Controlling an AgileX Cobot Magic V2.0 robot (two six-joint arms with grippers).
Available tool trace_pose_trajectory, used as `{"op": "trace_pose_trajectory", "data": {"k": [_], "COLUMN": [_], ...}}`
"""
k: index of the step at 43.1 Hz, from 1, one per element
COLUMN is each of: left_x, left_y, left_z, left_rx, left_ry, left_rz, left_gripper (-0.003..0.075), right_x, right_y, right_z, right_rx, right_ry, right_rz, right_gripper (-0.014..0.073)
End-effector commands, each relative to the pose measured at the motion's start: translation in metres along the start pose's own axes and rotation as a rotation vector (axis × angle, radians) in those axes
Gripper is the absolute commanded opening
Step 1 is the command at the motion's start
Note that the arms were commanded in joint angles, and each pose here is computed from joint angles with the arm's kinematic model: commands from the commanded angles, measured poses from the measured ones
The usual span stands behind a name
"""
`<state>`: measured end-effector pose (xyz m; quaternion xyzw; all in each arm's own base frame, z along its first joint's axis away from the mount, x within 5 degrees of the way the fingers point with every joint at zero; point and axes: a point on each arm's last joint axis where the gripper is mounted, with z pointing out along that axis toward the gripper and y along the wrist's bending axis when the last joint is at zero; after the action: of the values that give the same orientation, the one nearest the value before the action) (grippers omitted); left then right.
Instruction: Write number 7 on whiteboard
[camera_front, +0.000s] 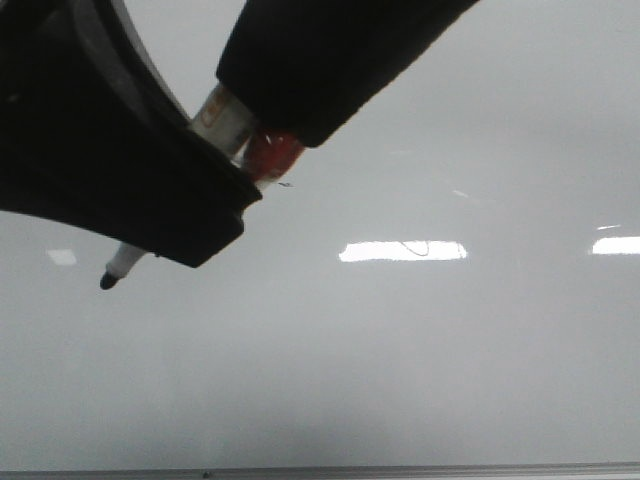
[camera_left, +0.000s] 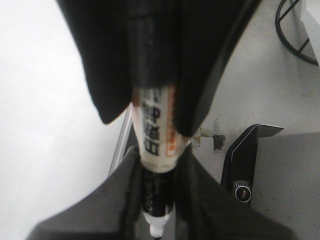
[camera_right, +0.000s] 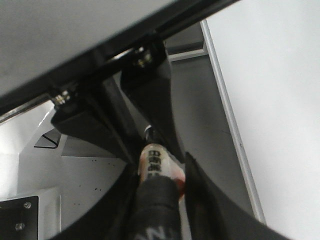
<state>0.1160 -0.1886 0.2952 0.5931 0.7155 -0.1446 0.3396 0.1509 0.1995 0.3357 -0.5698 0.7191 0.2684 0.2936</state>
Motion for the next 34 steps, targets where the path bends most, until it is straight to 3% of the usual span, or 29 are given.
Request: {"op": "trace_pose_trajectory", "data": {"k": [1,4,10,12,14,24,27,34], "left_x": [-0.010,-0.012,-0.017,-0.018,-0.019,-0.001,0.011,0.051], "left_y": [0.004,0.004,0.007,0.008,0.008,-0.002,-0.008,-0.027], "left_z": [-0.008,-0.008,-0.009,-0.010,-0.013,-0.053,-0.069,-0.098], "left_rx": [-0.048,-0.060,-0.085,-0.094,-0.102,-0.137,-0.148,-0.157], "left_ry": [-0.102,-0.126,-0.184,-0.203,-0.223,-0.328,-0.382,-0.500], "left_rz": [0.005,-0.002,-0.051,-0.051,-0.050,-0.047,-0.054,-0.080], "left_gripper": [0.0060,0.0171,0.0501,0.0581,0.0610,0.0488,0.0395,0.0065], "right_x": [-0.013,-0.012,-0.013,-0.013,-0.013,-0.004,-0.001,-0.002], "right_y": [0.006,0.007,0.006,0.005,0.004,-0.030,-0.042,-0.059], "right_z": [-0.013,-0.013,-0.013,-0.013,-0.013,-0.026,-0.032,-0.040], "right_rx": [-0.019,-0.025,-0.019,-0.013,-0.003,0.136,0.192,0.305], "right_ry": [-0.072,-0.067,-0.072,-0.076,-0.081,-0.113,-0.138,-0.210], "right_rz": [-0.002,-0.003,-0.002,0.000,0.005,0.214,0.250,0.277], "right_gripper": [-0.0055,-0.0067,-0.0068,-0.0068,-0.0068,-0.0068,-0.0068,-0.0068]}}
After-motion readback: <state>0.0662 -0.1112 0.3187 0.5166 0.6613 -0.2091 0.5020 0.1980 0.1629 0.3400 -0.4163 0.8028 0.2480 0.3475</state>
